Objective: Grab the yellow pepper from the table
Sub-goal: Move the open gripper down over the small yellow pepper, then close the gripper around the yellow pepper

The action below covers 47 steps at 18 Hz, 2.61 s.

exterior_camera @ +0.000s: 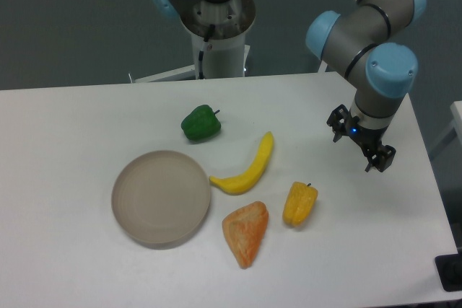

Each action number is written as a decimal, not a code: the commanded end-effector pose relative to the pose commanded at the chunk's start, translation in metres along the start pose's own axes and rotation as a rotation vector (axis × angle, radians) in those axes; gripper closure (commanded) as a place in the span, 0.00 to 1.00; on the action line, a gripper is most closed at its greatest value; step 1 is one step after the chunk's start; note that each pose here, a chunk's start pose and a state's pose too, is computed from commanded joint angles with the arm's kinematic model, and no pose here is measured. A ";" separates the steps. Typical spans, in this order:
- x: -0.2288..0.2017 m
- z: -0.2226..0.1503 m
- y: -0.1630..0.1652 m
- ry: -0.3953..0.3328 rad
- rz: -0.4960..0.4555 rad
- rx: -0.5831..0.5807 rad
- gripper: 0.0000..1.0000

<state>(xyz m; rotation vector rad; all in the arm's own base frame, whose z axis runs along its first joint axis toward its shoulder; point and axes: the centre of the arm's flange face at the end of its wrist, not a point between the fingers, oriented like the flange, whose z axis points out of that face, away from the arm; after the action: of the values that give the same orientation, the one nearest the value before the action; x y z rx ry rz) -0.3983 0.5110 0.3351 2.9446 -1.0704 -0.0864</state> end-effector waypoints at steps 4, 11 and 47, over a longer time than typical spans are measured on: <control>0.000 0.002 -0.008 0.003 0.000 0.001 0.00; 0.001 0.004 -0.046 -0.001 -0.104 0.016 0.00; 0.006 0.077 -0.139 0.046 -0.413 -0.007 0.86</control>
<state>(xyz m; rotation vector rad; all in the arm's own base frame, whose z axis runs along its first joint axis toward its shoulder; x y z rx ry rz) -0.3082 0.6146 0.2540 3.0925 -0.4418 -0.0233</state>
